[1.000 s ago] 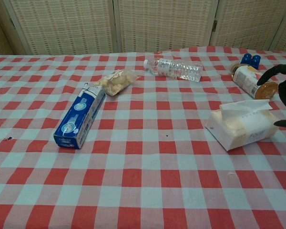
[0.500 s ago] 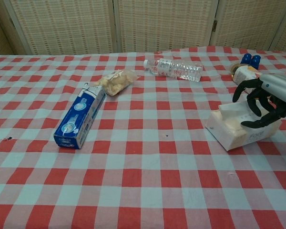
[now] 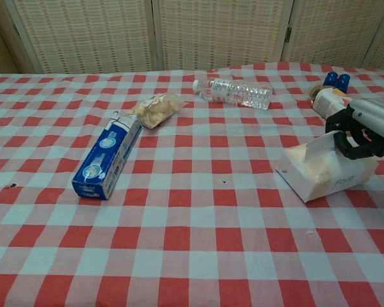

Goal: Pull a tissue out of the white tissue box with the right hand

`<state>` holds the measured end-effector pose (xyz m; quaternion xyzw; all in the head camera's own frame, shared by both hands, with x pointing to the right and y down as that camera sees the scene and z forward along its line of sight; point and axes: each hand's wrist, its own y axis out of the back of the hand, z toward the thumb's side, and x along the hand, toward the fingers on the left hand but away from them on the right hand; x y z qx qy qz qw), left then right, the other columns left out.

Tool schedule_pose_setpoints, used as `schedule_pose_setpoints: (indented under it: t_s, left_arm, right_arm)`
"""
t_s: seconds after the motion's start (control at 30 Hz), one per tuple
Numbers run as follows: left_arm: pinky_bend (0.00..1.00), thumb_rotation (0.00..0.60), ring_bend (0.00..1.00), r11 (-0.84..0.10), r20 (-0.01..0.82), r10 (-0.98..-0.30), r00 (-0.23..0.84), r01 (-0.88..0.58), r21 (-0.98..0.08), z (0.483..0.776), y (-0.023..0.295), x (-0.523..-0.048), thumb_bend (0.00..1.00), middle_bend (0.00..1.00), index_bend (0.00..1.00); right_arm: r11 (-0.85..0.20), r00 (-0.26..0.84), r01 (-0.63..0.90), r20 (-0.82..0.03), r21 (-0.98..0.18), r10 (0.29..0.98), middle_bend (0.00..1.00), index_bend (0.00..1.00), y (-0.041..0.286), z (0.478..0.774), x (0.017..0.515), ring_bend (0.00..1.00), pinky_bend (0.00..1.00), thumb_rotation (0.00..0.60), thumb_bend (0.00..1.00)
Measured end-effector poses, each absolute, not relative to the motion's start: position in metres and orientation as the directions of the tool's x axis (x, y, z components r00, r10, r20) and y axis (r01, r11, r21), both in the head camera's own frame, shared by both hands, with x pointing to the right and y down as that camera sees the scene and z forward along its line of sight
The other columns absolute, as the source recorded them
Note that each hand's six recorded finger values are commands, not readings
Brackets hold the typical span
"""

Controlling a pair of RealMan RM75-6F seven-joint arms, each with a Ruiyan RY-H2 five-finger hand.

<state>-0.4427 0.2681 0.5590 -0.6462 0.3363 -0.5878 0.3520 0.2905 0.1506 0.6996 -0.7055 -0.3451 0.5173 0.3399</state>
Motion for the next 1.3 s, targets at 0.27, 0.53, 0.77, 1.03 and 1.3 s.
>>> schedule_pose_setpoints:
  t_s: [0.27,0.53,0.77,1.03,1.3]
  left_arm:
    - [0.61,0.6,0.57,-0.525,0.522,-0.849,0.085,-0.021,-0.851,0.559,0.268,-0.442,0.54,0.51,0.38]
    - [0.61,0.6,0.57,-0.529,0.525,-0.846,0.09,-0.016,-0.849,0.559,0.269,-0.439,0.54,0.51,0.38]
    - [0.61,0.6,0.57,-0.529,0.526,-0.846,0.087,-0.016,-0.849,0.559,0.269,-0.439,0.54,0.51,0.38]
    - [0.61,0.6,0.57,-0.53,0.526,-0.846,0.088,-0.016,-0.848,0.56,0.269,-0.439,0.54,0.51,0.38]
    - [0.61,0.6,0.57,-0.531,0.527,-0.844,0.096,-0.012,-0.847,0.56,0.27,-0.437,0.54,0.51,0.38]
  right_arm:
    - [-0.429,0.191,0.178,-0.397,-0.885,0.898,0.74,0.71,0.145,0.654,0.316,0.79,1.0,0.6,0.72]
    - [-0.306,0.138,0.214,-0.282,-0.928,0.95,0.74,0.73,0.145,0.595,0.359,0.79,1.0,0.6,0.73]
    - [-0.361,0.099,0.125,-0.35,-0.924,0.931,0.74,0.73,0.17,0.589,0.384,0.79,1.0,0.6,0.73]
    - [-0.348,0.039,0.138,-0.346,-0.927,0.938,0.74,0.73,0.182,0.58,0.399,0.79,1.0,0.6,0.74]
    - [-0.391,0.036,0.166,-0.391,-0.905,0.92,0.71,0.47,0.191,0.574,0.404,0.7,1.0,0.6,0.28]
